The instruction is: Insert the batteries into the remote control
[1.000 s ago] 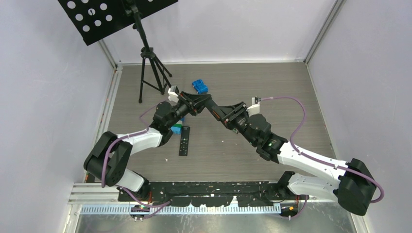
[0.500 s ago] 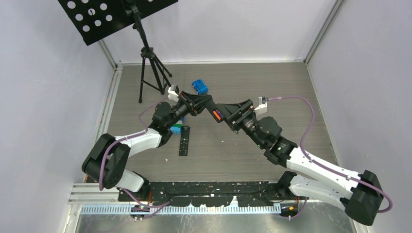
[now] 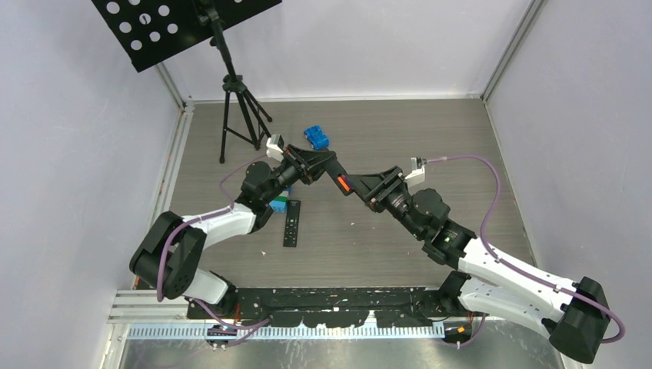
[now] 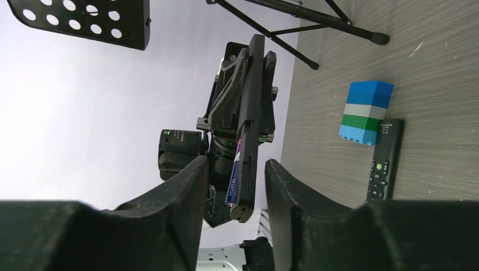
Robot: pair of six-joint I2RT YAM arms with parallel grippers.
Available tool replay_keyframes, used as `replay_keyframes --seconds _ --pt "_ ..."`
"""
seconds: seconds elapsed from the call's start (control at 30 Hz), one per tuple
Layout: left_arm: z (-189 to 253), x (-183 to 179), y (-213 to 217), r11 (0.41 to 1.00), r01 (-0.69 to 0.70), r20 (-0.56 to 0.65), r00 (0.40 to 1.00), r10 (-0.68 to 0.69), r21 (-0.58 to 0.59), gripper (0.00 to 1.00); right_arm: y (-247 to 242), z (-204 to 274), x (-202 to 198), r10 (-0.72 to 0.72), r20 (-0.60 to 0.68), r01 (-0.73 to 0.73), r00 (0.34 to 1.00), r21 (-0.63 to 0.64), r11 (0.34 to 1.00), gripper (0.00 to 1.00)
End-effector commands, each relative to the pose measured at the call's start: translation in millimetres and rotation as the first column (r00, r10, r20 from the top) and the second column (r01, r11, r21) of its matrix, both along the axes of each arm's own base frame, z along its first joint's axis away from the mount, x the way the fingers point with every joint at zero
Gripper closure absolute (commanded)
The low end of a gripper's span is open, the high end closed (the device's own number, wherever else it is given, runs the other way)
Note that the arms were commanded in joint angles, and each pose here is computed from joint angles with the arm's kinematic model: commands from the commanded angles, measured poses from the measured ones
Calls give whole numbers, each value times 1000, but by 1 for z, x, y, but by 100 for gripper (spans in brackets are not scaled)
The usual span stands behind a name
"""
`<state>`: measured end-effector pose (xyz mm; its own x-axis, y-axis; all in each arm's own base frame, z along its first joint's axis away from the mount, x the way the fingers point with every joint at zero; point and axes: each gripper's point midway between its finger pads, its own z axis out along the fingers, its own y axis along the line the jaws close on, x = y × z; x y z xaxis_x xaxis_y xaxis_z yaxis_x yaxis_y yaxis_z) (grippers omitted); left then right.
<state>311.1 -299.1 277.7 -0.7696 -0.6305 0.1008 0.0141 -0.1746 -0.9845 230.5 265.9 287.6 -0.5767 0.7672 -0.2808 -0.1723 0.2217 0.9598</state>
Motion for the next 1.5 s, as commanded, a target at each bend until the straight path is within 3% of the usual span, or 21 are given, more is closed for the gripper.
replay_keyframes --seconds 0.0,0.27,0.33,0.4,0.53,0.7,0.97,1.17,1.3,1.47 --pt "20 -8 1 1000 14 77 997 -12 -19 100 2 5 2 1 12 -1 1000 4 1000 58" --pt "23 -9 1 1000 16 93 996 -15 -14 100 3 -8 6 -7 1 7 1000 -73 997 90" --pt "22 -9 0 1000 15 95 995 -15 -3 100 1 -12 7 -17 -1 17 1000 -95 995 93" --pt "21 -10 0 1000 14 105 994 -15 11 100 -1 -13 8 -25 0 25 1000 -112 993 82" --pt "21 -12 2 997 11 184 983 -24 75 100 -8 -8 5 -26 28 29 999 -126 992 39" --pt "23 -25 0 971 82 329 931 -155 225 100 -12 9 -4 58 152 -27 987 -200 980 29" --pt "39 -55 -7 909 224 468 799 -378 352 100 22 11 -39 435 247 -311 866 -416 855 28" --pt "57 -70 -7 899 273 548 719 -426 341 100 46 11 -54 585 265 -457 766 -415 787 29" --pt "66 -74 -6 904 273 566 709 -420 330 100 56 10 -49 587 261 -479 766 -377 793 37" --pt "74 -79 -3 909 275 581 701 -413 314 100 63 22 -50 577 310 -509 755 -278 815 57"
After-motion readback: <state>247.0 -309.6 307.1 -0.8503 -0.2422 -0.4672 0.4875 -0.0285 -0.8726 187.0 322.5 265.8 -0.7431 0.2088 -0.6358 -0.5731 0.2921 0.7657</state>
